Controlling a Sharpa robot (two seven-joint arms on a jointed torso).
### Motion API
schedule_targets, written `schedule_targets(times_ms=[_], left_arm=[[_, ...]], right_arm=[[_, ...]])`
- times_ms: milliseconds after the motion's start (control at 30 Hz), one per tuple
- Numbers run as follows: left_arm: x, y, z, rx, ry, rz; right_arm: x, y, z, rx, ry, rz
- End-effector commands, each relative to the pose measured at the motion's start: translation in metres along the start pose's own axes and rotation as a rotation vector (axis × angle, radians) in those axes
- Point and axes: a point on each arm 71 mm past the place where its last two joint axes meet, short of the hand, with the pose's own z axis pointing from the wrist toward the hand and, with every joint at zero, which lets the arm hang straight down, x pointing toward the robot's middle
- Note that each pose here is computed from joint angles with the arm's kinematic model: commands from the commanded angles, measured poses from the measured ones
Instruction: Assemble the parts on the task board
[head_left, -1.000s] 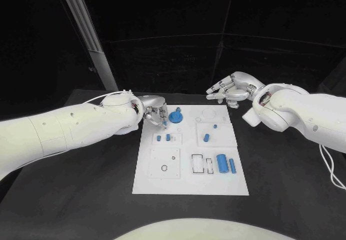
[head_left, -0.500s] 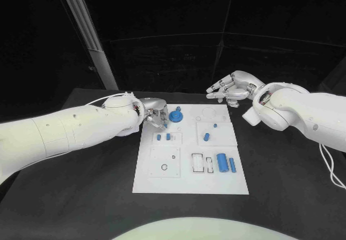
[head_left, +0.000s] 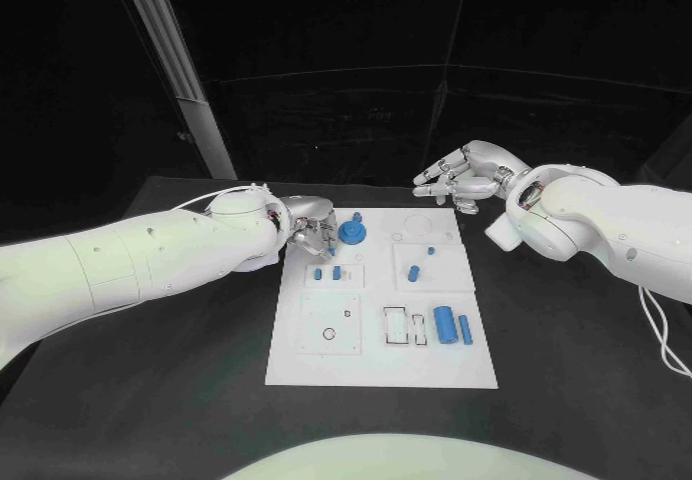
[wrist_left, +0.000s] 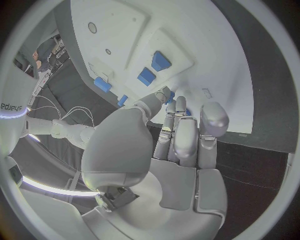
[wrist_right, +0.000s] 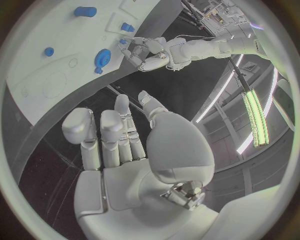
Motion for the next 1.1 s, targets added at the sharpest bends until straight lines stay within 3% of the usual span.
schedule_targets(times_ms=[33,567,1100], left_arm=[[0.0011,-0.0004,0.0007,-0.006,0.016,-0.003],[0.0031,0.0004,0.0017,-0.021,0.040,0.000],[0.0016,0.0036,0.0006,-0.032,0.022,-0.002]], right_arm=[[0.0001,0.0018,0.0004,-0.009,0.004,-0.001],[-0.0002,0.0016,0.0000,-0.009,0.004,-0.001],[-0.0011,0.0004,0.0000,-0.001,-0.001,-0.006]])
